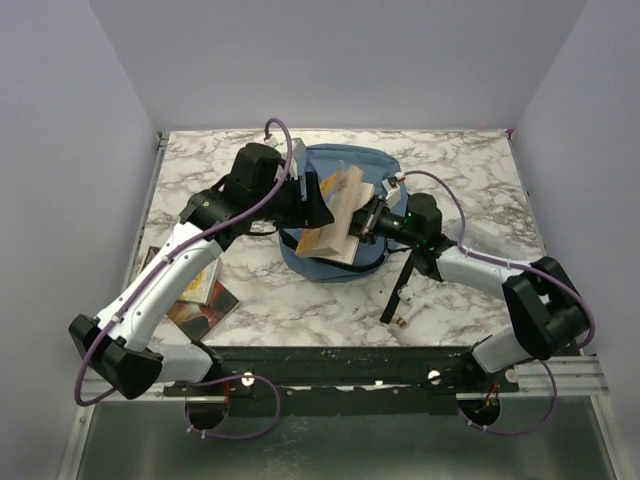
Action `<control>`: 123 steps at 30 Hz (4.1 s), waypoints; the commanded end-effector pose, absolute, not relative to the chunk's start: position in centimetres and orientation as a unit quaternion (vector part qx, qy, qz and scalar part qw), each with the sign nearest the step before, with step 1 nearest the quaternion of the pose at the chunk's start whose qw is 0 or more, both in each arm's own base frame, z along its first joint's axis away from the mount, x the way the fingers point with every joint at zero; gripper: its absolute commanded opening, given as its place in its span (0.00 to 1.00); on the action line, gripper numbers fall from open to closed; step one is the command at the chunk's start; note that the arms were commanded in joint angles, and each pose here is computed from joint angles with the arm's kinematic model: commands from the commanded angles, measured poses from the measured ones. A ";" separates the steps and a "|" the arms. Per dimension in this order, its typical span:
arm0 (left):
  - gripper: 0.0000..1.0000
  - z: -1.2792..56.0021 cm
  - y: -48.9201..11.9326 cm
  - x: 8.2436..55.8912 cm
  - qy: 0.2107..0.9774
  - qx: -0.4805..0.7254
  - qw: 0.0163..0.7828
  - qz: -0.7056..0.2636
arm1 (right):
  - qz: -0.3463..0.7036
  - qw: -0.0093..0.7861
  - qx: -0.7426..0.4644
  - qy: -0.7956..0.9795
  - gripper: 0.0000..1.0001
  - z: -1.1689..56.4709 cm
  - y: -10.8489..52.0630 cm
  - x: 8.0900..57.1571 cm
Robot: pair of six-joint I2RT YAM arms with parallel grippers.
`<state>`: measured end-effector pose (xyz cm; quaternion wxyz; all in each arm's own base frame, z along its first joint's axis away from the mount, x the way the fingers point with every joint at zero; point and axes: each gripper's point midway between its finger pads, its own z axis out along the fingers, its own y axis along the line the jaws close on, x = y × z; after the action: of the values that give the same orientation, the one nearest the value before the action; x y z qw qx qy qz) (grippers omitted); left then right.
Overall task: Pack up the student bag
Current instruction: Pick up the book at the corner of the board.
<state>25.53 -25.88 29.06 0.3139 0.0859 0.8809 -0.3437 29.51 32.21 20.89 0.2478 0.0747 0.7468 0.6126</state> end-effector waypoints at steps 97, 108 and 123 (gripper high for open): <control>0.00 33.8 -23.7 17.3 0.671 0.356 0.344 -0.552 | 0.629 0.324 -0.260 0.657 0.96 30.5 26.8 25.1; 0.00 35.8 -24.2 17.5 0.654 0.360 0.337 -0.574 | 0.679 0.283 -0.274 0.619 0.80 31.1 25.7 19.7; 0.53 35.9 -24.6 20.7 0.707 0.186 0.293 -0.616 | 0.797 0.258 -0.186 0.514 0.01 35.1 25.7 21.0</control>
<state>20.16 -24.27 34.96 0.2922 0.2434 0.7154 -0.5862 22.01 26.30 30.45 0.2136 -0.1674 0.6040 0.7494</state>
